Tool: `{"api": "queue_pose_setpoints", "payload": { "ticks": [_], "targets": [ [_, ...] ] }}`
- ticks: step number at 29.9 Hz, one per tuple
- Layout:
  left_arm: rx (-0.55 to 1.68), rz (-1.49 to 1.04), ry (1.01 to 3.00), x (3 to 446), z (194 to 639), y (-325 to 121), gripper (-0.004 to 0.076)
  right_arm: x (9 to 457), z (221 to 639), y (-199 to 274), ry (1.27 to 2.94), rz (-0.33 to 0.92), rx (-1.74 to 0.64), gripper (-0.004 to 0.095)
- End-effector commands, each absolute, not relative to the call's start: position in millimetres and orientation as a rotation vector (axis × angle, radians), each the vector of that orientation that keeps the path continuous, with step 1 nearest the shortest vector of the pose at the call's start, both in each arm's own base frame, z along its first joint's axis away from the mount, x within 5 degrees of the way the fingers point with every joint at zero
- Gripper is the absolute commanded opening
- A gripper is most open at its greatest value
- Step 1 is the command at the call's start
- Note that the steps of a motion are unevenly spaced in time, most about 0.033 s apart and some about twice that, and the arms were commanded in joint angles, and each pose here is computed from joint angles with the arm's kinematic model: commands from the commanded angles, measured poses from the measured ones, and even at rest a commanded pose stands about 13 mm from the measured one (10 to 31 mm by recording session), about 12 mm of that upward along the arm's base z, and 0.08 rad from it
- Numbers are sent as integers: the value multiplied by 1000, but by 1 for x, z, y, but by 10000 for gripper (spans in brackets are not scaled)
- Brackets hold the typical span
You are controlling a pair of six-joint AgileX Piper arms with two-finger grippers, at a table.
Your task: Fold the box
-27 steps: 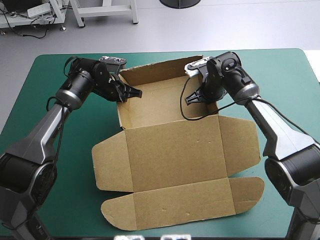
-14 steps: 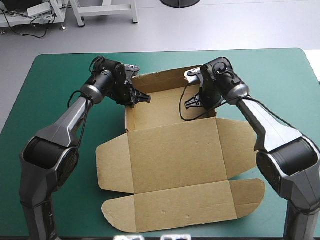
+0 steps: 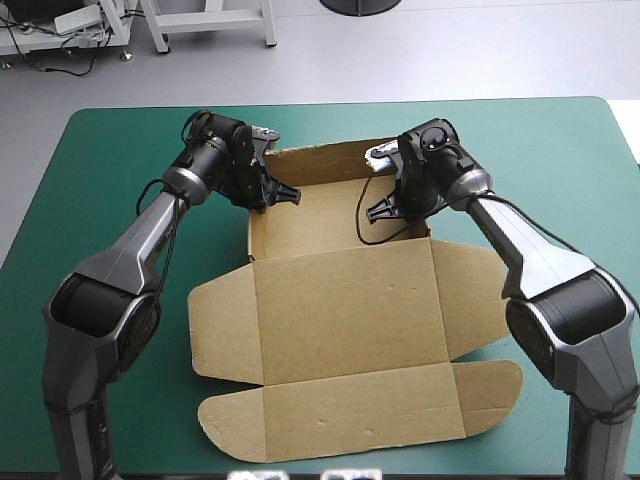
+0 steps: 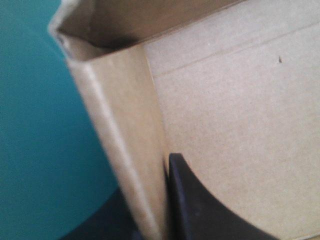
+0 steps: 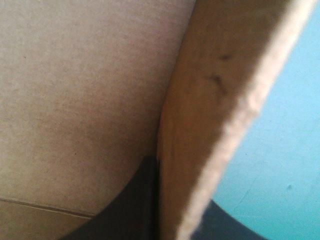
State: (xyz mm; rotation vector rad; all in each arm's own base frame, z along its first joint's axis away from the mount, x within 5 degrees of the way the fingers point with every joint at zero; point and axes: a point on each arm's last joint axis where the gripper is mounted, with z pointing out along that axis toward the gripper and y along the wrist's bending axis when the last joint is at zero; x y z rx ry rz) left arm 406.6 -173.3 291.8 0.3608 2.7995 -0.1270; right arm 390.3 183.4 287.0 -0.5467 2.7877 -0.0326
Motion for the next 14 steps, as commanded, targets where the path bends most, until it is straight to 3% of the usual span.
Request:
{"api": "queue_pose_setpoints", "payload": {
  "ticks": [1, 8, 14],
  "targets": [
    [492, -393, 2715, 381, 338, -202, 44, 373, 324, 199, 2697, 143, -635, 113],
    [495, -426, 2672, 381, 351, -204, 232, 372, 324, 200, 2695, 158, -652, 591],
    [497, -387, 2673, 382, 350, -201, 305, 374, 324, 197, 2688, 107, -654, 615]
  ]
}}
